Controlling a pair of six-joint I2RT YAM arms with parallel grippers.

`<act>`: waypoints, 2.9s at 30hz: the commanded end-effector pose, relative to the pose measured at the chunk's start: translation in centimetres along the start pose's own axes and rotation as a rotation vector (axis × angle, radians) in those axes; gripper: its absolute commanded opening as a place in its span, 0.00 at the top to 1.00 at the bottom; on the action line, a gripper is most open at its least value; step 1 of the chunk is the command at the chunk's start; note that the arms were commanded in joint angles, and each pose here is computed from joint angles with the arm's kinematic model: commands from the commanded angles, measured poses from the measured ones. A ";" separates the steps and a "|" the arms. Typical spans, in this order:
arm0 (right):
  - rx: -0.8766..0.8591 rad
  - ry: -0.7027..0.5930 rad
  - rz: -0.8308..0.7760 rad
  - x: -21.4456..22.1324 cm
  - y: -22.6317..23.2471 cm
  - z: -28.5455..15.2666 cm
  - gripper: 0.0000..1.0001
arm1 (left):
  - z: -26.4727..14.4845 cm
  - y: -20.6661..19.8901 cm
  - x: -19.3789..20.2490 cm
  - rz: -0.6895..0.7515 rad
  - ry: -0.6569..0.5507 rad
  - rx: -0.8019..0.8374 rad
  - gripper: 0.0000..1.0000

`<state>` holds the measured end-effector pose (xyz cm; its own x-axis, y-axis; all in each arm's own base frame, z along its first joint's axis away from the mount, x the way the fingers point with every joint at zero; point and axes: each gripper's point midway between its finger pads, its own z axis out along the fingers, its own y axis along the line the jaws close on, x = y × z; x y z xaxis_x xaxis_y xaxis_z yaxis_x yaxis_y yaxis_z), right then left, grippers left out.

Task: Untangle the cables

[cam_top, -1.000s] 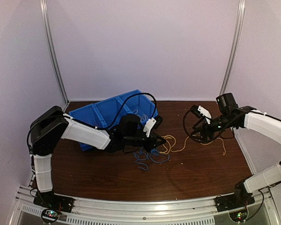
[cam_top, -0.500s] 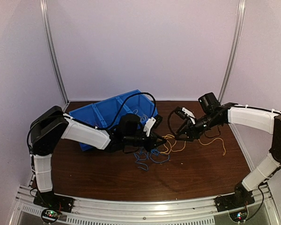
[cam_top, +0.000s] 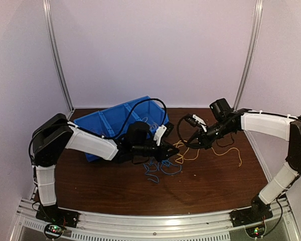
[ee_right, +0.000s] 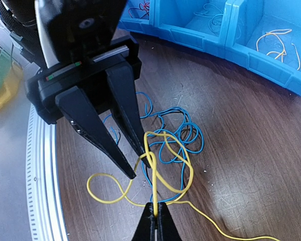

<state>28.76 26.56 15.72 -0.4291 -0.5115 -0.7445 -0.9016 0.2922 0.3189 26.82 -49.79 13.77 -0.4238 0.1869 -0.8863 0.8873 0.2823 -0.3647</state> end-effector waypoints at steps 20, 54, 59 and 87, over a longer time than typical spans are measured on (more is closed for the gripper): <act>0.024 -0.033 -0.092 -1.5 2.0 -2.0 1.00 | -4.8 0.5 -0.7 0.029 -0.070 -0.090 0.46; 0.127 -0.019 -0.059 -0.6 0.1 -2.6 1.00 | -6.9 2.7 -2.4 -0.175 -0.222 0.004 1.00; 0.205 -0.027 0.001 0.2 -2.6 -4.3 1.00 | -12.4 5.1 -3.4 -0.166 -0.260 -0.144 1.00; 0.675 -0.153 0.164 1.6 -12.4 -15.7 1.00 | -29.5 9.6 -6.7 -0.068 -0.299 -0.780 1.00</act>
<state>37.03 12.07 18.36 -0.5156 -0.3388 -0.7870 -0.6580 0.7449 0.1105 32.38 -21.79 23.43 -0.3476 -0.0879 -0.9335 0.4664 0.8475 -0.2534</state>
